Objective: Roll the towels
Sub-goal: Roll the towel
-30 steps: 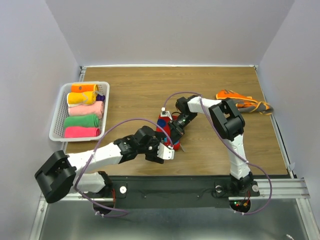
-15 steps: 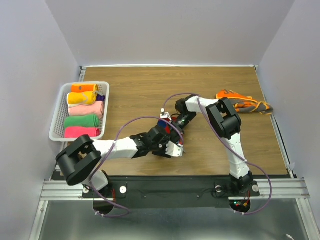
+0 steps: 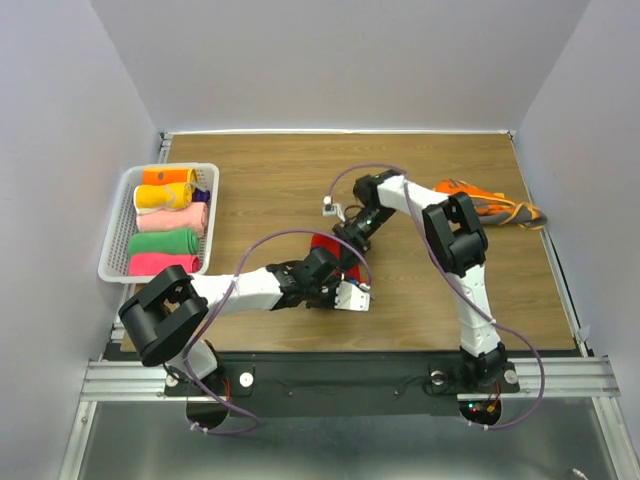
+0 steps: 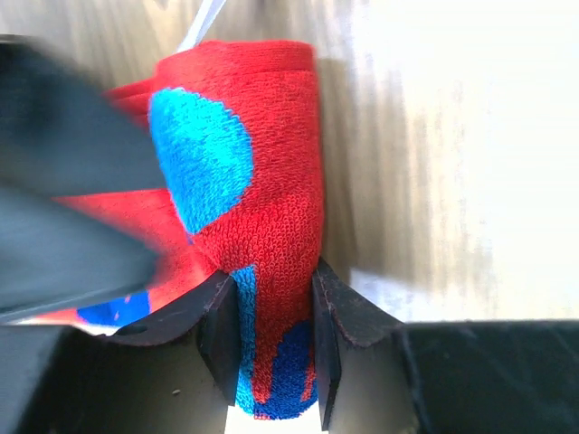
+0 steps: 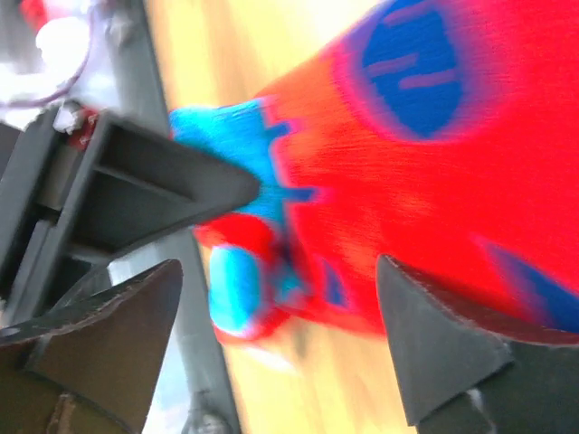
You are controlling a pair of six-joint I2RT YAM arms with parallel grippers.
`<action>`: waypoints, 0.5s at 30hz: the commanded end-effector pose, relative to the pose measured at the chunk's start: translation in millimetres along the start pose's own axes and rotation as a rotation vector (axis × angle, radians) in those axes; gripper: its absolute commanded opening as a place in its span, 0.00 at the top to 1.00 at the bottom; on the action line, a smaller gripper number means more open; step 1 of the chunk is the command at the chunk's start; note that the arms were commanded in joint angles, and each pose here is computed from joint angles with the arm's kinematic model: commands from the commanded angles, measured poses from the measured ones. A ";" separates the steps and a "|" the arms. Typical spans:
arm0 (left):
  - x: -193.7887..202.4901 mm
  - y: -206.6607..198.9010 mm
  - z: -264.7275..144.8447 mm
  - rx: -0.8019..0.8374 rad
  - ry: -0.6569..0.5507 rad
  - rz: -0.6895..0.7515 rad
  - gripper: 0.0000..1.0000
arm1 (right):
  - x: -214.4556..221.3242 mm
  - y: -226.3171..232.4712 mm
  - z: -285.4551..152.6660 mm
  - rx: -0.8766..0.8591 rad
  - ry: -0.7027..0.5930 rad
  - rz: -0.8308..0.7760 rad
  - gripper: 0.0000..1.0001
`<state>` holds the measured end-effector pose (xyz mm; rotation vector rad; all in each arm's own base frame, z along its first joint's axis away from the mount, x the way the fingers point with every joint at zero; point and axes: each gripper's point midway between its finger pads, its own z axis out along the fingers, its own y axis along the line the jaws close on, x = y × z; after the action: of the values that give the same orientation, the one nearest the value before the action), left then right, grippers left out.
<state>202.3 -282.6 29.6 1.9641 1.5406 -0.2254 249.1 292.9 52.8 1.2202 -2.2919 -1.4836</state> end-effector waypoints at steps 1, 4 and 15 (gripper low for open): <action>4.7 -44.8 -2.3 0.208 0.022 -0.108 0.69 | -57.5 -15.0 -82.5 0.227 -0.183 -0.164 0.03; 0.1 -49.2 -2.3 0.268 0.017 -0.153 0.69 | -73.3 -12.9 -132.4 0.307 -0.296 -0.166 0.01; -2.6 -8.6 -0.1 0.486 -0.001 -0.416 0.66 | -23.3 72.4 -198.9 0.526 -0.424 -0.313 0.02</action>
<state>204.3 -296.6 31.7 1.9445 1.8409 -0.6471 358.0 176.6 201.6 1.4315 -3.0536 -1.4025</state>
